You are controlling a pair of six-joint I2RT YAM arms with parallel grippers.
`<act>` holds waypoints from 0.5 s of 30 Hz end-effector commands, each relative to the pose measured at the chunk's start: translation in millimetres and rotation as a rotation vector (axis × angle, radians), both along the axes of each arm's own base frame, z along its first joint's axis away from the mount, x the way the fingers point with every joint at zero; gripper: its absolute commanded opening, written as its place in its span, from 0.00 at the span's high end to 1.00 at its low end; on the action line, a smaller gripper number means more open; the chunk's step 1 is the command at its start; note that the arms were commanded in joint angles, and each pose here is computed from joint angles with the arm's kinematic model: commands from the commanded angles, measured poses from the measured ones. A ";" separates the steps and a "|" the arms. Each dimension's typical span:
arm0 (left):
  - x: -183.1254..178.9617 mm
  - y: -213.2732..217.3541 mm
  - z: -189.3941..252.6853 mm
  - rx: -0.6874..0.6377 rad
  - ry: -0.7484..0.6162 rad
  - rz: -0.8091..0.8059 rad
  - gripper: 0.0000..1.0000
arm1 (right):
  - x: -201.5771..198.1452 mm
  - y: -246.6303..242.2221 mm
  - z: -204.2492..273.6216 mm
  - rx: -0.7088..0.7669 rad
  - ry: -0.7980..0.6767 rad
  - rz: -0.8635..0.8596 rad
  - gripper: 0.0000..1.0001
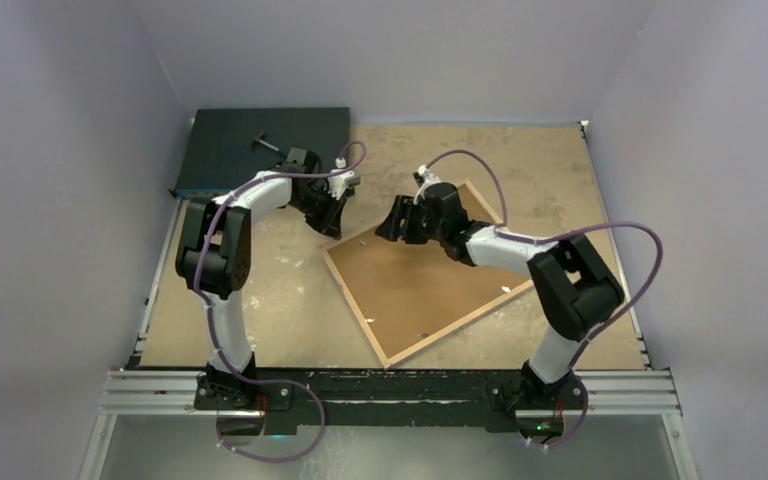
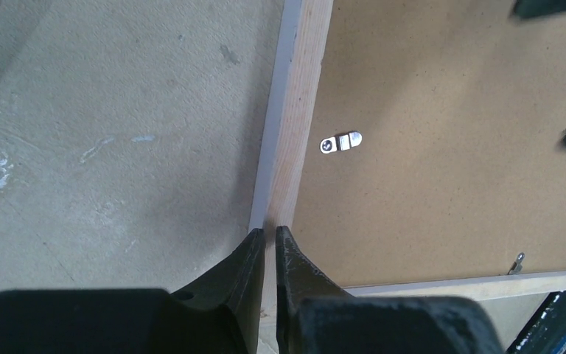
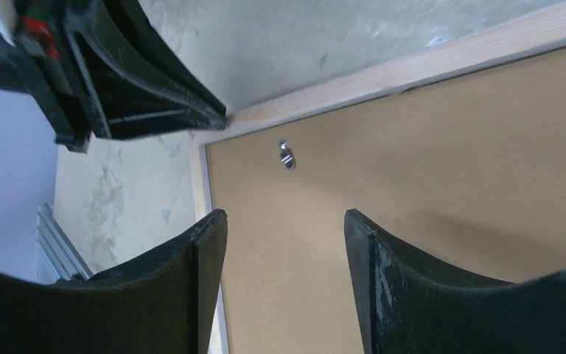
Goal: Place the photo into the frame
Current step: Install the photo frame at the center of the board.
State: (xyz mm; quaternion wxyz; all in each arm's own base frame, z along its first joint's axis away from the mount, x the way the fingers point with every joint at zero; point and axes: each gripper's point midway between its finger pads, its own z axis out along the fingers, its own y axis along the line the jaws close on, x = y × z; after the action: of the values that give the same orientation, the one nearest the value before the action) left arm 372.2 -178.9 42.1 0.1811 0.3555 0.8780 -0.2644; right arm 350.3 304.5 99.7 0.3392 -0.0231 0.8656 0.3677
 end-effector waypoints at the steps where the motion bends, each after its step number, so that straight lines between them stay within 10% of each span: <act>1: -7.9 -4.8 -8.1 -0.036 0.023 -0.015 0.92 | 3.1 36.5 9.2 0.058 -0.030 0.072 0.38; 15: -26.2 -2.1 -22.3 -0.037 0.066 -0.037 0.95 | 11.5 72.4 -26.7 0.035 0.001 0.141 0.40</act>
State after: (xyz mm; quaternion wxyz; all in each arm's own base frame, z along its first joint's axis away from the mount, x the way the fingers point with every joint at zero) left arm 372.2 -180.3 37.9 0.1973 0.3581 0.8683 -0.2811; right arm 355.6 358.5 57.1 0.2968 -0.0587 0.8725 0.3836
